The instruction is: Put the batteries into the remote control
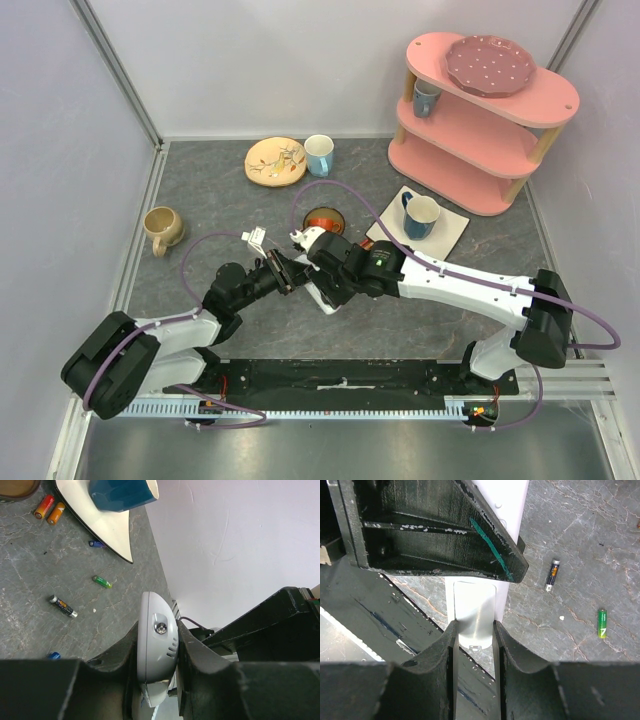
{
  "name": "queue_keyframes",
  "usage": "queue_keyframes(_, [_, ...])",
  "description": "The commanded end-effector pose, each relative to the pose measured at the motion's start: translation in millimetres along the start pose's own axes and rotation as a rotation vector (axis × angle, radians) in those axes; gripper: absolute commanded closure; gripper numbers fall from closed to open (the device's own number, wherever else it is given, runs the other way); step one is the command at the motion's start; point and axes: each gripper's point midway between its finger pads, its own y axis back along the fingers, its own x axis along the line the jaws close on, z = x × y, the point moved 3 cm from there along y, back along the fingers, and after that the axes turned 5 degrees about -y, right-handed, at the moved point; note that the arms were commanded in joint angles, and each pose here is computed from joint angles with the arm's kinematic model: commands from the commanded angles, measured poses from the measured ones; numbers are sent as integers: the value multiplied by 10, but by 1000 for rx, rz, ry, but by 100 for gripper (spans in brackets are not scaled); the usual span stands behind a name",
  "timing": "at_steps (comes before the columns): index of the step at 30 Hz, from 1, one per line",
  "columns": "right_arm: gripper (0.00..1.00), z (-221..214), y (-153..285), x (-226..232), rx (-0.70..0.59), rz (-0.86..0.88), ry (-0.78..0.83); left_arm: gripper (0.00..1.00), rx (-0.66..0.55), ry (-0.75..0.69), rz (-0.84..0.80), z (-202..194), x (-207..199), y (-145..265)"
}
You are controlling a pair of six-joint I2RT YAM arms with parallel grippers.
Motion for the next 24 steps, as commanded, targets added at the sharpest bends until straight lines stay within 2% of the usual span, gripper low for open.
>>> queue_keyframes(1, [67, 204, -20, -58, -96, -13, -36, 98, 14, -37, -193, 37, -492, 23])
queue_keyframes(24, [46, 221, -44, -62, -83, -29, -42, 98, 16, -54, -154, 27, -426, 17])
